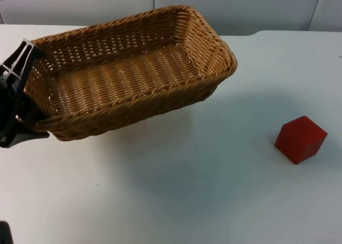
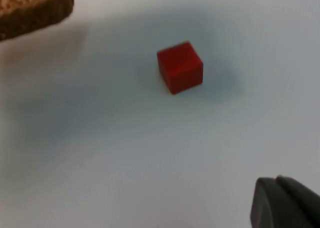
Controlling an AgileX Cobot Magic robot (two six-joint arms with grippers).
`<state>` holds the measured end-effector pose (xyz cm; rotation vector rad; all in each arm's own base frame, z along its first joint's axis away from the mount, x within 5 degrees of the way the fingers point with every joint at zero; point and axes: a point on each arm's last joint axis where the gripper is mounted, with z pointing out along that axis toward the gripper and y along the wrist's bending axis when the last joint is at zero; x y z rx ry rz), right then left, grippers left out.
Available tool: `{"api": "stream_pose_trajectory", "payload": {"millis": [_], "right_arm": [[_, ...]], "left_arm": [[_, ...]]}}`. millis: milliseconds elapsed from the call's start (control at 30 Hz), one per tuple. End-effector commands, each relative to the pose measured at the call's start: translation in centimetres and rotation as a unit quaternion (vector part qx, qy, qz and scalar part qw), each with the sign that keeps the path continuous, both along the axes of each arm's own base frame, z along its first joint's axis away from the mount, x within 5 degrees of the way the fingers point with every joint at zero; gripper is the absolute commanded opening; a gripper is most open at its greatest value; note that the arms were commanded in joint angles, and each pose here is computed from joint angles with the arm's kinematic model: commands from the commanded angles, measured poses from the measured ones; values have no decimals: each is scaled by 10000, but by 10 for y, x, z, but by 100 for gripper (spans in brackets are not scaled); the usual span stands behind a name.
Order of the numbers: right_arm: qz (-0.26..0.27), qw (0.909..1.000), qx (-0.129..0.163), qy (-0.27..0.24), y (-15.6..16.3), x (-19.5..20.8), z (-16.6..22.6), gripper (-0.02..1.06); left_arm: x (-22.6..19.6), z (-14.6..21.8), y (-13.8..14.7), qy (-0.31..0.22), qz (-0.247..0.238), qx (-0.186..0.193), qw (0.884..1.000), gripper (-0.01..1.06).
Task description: Pick up the basket with the left hand and place the cube into the basket with the right hand.
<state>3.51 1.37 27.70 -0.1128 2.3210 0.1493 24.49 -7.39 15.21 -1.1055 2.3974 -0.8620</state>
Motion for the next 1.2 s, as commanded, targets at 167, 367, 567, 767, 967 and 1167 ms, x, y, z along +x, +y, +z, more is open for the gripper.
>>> {"api": "stream_pose_trajectory", "payload": {"millis": [167, 367, 567, 767, 967, 1167], "right_arm": [[259, 9930, 153, 1141, 3, 76, -8, 10], [391, 9795, 195, 1965, 4, 141, -20, 29], [767, 9673, 43, 2419, 13, 188, -31, 46], [1397, 9519, -1243, 2427, 46, 214, -34, 47], [1793, 9376, -2291, 1906, 80, 228, -20, 47], [1905, 9368, -2329, 1786, 96, 231, -25, 47]], "left_arm": [[-1, 5, -4, -65, -76, -132, 9999, 0], [-1, 5, -3, -66, -71, -125, 9999, 0], [-1, 5, -3, -66, -66, -118, 9999, 0], [-1, 5, -3, -66, -66, -118, 9999, 0], [-1, 5, -3, -66, -66, -118, 9999, 0], [-1, 5, -3, -66, -66, -118, 9999, 0]]}}
